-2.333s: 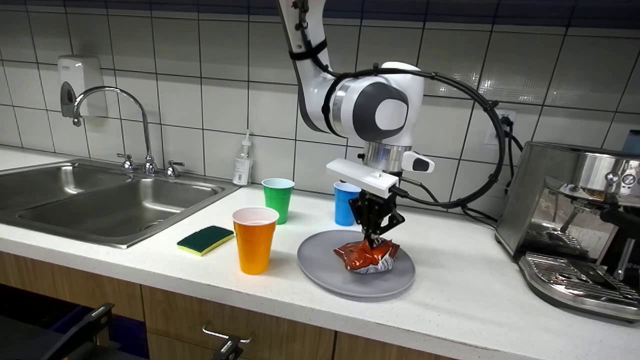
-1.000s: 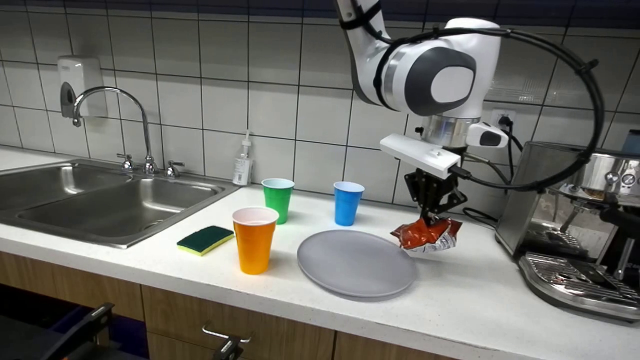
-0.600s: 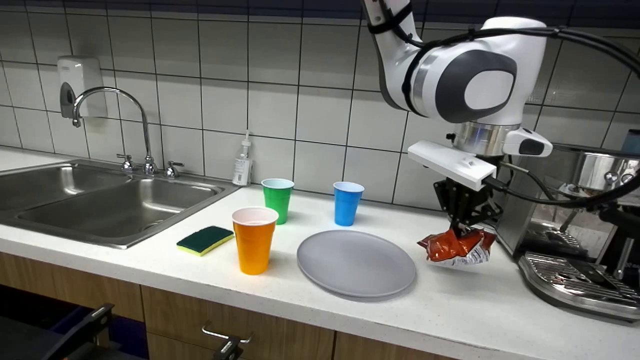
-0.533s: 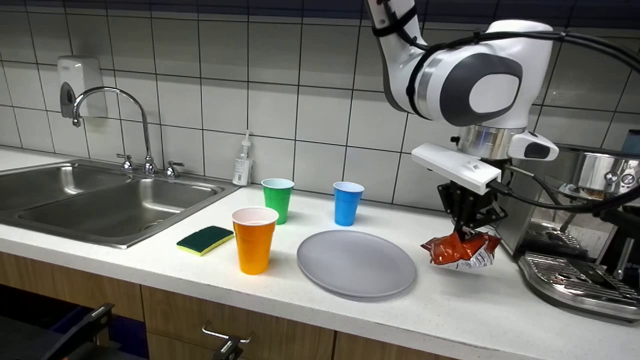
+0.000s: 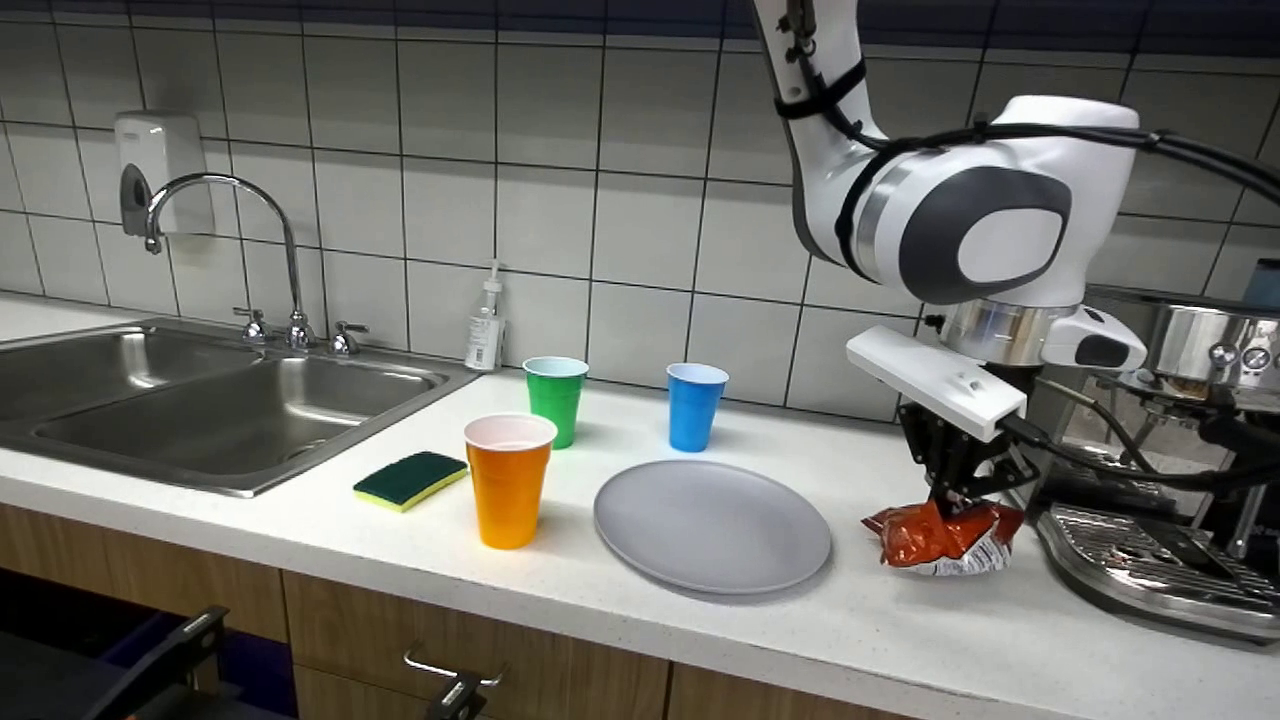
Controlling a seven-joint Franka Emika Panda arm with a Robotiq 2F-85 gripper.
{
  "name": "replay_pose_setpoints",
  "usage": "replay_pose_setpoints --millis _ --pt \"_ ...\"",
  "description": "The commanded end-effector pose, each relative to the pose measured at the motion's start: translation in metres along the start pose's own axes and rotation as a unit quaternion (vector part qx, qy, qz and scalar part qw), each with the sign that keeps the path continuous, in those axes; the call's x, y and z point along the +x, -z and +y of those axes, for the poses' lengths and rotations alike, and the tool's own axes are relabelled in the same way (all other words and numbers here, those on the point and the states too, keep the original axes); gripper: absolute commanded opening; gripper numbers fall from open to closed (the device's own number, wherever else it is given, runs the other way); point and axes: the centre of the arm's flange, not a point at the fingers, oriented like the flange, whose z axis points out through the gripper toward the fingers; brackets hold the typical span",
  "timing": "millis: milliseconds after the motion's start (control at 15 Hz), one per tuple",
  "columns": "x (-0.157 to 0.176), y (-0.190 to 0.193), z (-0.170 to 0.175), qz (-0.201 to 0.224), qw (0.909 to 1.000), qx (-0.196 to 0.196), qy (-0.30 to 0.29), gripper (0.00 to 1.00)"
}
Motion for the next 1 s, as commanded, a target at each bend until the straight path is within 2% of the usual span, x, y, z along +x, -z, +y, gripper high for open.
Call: replay_pose_setpoints --millis 0,67,133,200,467,800,933 --pt "0.014 -0.017 0.011 0.020 0.9998 0.006 0.001 0.00" --pt "0.014 -0.019 0.012 0.019 0.9998 0.005 -0.001 0.00" --pt "0.014 -0.019 0.012 0.017 0.9998 0.005 0.001 0.26" --pt "0.013 -0.018 0.010 0.016 0.9999 0.005 0.002 0.27" --pt "0.008 0.008 -0.004 0.018 0.9995 0.002 0.027 0.55" --pt "-0.004 0.065 -0.026 0.037 0.9980 0.008 0.051 0.94" --pt "-0.012 0.085 -0.036 0.035 0.9972 0.009 0.065 1.00"
